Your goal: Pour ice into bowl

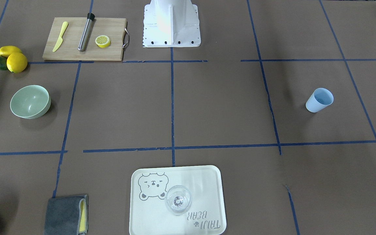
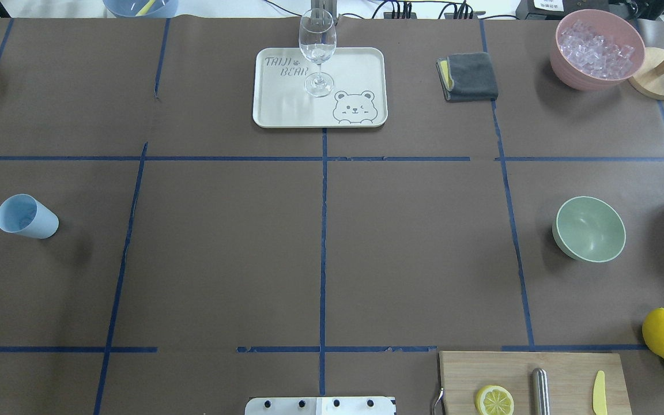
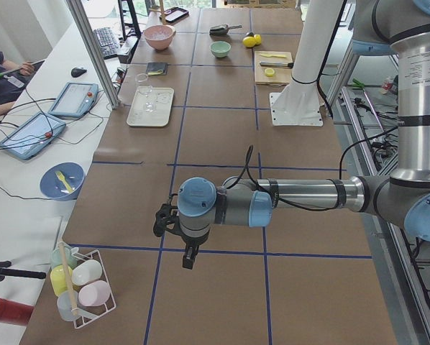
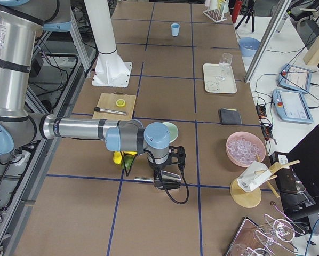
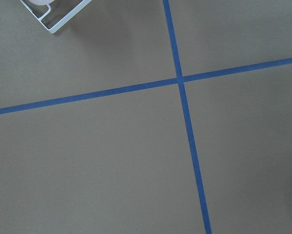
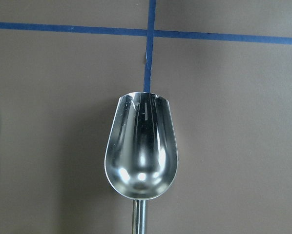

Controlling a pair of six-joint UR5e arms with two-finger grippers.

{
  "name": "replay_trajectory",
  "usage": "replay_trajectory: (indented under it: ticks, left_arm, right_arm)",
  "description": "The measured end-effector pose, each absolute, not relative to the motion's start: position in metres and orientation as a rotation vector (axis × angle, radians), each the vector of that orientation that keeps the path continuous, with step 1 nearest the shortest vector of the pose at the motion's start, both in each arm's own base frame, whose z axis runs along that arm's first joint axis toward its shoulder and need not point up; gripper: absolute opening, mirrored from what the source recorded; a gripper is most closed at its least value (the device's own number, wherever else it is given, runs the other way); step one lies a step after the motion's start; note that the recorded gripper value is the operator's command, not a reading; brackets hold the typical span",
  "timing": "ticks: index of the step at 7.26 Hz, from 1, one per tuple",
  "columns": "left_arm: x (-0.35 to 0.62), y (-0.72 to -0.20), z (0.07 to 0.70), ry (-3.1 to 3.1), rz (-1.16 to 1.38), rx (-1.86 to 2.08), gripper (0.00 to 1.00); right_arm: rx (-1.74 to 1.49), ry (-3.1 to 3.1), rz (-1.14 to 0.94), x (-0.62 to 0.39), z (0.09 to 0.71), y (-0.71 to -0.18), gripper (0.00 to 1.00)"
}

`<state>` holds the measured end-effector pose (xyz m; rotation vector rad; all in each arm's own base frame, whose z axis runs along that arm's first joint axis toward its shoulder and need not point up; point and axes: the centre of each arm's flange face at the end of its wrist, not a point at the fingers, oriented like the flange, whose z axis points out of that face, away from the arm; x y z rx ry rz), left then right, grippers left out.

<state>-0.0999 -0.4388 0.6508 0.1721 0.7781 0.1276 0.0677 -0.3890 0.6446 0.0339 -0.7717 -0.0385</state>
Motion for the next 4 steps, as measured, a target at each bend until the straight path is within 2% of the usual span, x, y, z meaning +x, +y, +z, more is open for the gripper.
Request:
replay_trajectory:
  ticks: [4]
  left_arm:
    - [-0.1002, -0.4406, 0.6497, 0.771, 0.141, 0.199, 1.0]
  right_arm:
    - [0.022, -0.769, -0.033, 0.0677, 0.6511, -0.3892, 1.0]
